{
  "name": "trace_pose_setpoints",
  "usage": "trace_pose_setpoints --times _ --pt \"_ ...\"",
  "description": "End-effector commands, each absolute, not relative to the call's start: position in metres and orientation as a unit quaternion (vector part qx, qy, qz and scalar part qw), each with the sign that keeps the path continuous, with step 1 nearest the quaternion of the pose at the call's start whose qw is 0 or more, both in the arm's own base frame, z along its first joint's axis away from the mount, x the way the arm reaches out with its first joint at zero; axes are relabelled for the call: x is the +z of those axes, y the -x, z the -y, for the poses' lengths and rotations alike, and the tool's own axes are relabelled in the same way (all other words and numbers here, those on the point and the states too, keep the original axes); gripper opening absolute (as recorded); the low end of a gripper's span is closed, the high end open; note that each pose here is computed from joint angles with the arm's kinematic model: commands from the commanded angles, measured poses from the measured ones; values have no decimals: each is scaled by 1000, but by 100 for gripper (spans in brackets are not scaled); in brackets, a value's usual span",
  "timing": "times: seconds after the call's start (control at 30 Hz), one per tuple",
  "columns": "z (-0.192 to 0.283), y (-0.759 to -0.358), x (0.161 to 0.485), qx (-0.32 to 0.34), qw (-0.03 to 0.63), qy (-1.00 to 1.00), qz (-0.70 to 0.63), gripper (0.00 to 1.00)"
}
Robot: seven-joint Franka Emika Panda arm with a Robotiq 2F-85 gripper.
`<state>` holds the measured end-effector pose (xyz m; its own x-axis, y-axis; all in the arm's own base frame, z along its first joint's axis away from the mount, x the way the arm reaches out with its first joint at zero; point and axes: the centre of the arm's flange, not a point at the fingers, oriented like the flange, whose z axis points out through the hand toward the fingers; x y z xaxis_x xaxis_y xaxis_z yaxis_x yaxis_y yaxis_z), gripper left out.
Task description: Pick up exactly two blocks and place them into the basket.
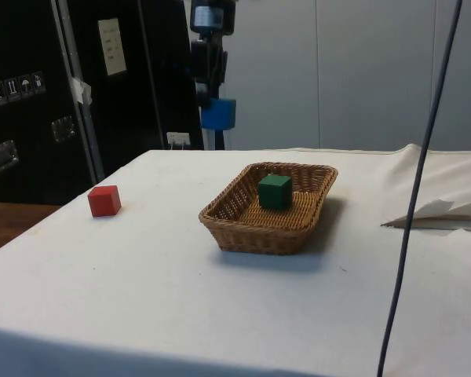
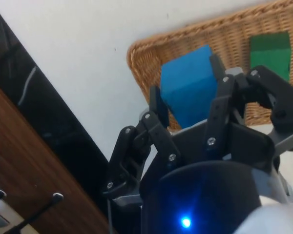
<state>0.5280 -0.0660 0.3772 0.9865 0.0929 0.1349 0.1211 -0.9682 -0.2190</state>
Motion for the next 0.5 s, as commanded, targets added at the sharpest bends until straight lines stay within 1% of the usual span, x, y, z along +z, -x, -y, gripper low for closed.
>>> trace_pose_setpoints --times 0.0,0.27,0.3,0.47 --pt "61 -526 374 -64 105 991 53 2" --pt "35 -510 354 -62 104 991 61 2" --pt "38 -512 356 -59 110 990 62 2" --pt "20 -498 339 -60 103 991 66 2"
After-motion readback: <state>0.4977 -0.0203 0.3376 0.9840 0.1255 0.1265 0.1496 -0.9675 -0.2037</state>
